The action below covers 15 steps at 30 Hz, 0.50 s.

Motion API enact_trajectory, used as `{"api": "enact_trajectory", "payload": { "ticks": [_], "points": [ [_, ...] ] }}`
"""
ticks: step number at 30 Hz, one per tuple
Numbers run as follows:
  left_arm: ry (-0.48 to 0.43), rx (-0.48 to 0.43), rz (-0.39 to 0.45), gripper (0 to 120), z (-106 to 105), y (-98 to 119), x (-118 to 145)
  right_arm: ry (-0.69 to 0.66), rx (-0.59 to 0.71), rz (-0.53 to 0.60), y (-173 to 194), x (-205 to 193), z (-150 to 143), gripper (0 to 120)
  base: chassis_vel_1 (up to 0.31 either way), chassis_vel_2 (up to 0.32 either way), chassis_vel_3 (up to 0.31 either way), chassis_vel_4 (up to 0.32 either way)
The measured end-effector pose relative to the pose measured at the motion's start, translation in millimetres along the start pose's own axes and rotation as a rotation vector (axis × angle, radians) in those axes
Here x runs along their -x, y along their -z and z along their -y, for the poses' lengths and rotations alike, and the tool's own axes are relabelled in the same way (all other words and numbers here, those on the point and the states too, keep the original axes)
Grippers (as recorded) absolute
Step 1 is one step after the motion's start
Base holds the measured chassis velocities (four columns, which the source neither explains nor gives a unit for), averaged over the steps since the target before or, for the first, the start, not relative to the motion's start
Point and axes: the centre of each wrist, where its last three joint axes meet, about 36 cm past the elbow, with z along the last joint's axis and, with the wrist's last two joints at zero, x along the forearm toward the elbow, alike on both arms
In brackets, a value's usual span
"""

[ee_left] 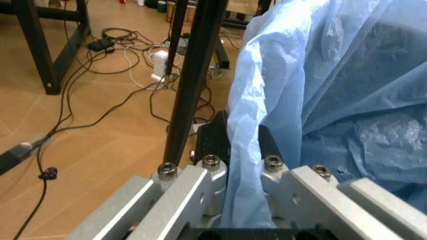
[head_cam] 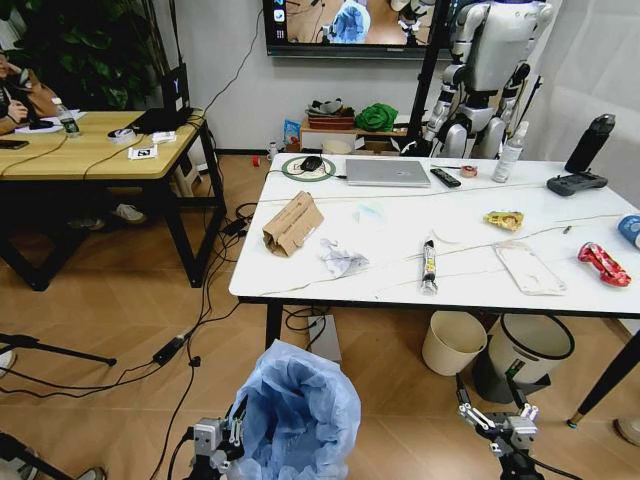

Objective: Pick up the trash bin and place the trash from the table into it.

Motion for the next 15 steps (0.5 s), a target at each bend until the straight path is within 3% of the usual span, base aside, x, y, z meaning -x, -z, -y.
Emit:
{"api": "enact_trajectory", "payload": {
  "ticks": [15],
  "points": [
    [-0.001,0.003,-0.001,0,0.1,-0.7,0.5,-0.001,0.001,0.001,-0.3,-0.3,-0.7,100,0.000,0.000,0.000,0.000]
  ]
}}
